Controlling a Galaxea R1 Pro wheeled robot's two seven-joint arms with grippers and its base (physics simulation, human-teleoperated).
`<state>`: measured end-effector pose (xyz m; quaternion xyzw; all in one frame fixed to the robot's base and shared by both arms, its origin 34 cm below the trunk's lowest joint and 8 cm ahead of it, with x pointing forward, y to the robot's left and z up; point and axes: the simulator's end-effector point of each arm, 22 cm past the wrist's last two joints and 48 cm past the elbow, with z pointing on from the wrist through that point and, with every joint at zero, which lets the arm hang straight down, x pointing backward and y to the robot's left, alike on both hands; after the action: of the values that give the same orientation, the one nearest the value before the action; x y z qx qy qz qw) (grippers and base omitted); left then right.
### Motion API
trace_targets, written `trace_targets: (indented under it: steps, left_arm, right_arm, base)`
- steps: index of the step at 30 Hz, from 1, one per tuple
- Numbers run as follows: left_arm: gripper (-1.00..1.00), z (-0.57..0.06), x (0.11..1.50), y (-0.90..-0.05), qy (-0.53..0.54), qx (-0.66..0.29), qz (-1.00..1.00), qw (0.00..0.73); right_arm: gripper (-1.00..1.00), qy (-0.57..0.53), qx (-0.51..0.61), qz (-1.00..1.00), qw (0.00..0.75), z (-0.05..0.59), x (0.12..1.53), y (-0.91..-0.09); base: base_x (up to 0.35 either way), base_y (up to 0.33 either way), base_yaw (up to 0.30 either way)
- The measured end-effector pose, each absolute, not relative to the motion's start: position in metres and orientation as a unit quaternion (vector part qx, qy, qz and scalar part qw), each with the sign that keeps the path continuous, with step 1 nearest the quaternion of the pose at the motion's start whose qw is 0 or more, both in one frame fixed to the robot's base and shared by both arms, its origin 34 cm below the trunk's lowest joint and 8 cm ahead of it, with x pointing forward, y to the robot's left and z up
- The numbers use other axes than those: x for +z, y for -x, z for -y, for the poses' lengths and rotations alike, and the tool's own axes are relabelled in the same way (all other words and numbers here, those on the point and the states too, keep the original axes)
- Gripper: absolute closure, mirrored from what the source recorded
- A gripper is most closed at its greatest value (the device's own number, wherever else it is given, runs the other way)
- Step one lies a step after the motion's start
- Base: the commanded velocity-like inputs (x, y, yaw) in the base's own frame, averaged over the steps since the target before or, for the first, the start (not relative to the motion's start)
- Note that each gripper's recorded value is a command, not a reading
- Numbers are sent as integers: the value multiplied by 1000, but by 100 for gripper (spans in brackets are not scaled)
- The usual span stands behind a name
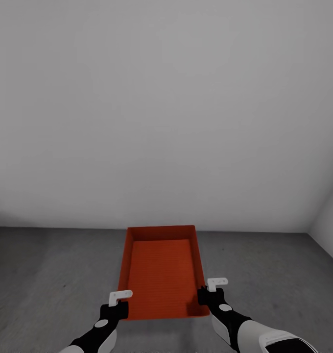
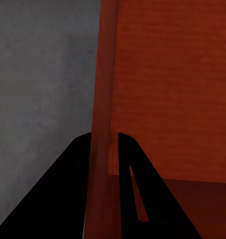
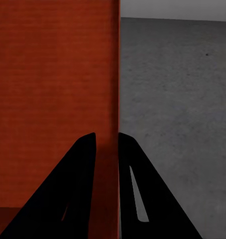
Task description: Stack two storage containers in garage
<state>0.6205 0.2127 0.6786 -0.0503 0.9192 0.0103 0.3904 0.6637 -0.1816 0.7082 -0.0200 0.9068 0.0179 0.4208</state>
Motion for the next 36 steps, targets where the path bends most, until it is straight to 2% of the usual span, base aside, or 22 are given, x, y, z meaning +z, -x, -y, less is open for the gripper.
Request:
trace_targets:
  steps: [36]
  left_arm:
    - [100, -212, 651, -606, 50, 12, -930, 363]
  right_arm:
    - [100, 19, 18, -919, 394, 182, 678, -650]
  base:
    - [0, 0, 0]
